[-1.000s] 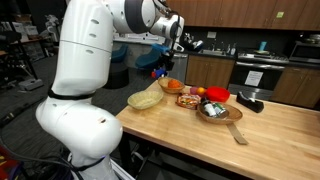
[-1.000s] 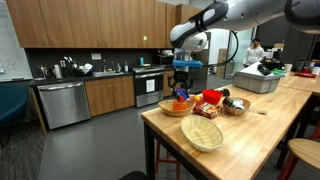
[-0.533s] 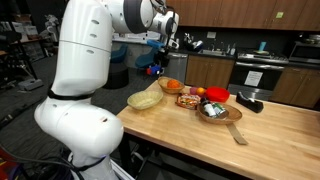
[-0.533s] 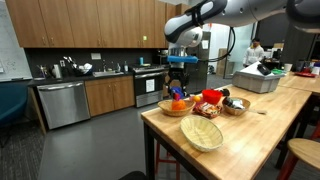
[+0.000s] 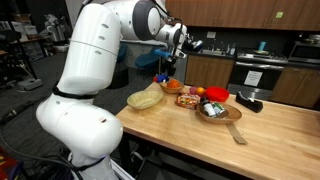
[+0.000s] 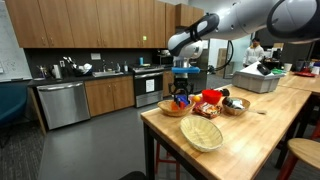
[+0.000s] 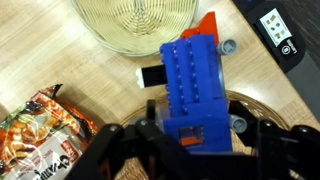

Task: Move the toy car to the basket furthest from you

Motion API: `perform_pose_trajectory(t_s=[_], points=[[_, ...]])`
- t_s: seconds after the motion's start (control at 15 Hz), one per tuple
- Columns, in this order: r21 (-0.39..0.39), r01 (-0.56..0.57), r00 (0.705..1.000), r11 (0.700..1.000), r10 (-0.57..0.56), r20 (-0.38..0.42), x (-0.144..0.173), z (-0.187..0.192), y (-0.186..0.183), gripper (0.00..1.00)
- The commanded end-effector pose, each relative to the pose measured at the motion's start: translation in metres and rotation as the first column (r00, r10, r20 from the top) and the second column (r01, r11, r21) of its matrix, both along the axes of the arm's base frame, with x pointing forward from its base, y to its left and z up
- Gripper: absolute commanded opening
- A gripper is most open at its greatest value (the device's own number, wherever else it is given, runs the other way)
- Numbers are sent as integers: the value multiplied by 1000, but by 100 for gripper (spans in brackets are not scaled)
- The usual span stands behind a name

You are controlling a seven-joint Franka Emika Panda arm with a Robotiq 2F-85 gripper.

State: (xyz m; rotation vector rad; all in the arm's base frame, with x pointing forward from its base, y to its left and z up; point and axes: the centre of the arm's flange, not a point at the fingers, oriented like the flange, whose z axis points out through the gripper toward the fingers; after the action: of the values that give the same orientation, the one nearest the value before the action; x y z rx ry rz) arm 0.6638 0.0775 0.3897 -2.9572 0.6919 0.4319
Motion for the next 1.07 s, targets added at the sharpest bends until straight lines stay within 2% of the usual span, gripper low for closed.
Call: perform_pose_trajectory(t_s=[0.0,0.33,0.47,0.53,0.8,1.0], points=[[-13,8,1000,1000,-8,-16,18,-16,-4,47],[-21,-21,999,1000,21,-26,19,-26,9,47],[-24,-51,998,998,50,-22,18,-26,30,47],[-31,-74,997,997,73,-19,18,1,48,47],[-45,-153,988,987,153,-4,17,25,98,47],[-57,-158,987,986,159,5,20,38,111,47]])
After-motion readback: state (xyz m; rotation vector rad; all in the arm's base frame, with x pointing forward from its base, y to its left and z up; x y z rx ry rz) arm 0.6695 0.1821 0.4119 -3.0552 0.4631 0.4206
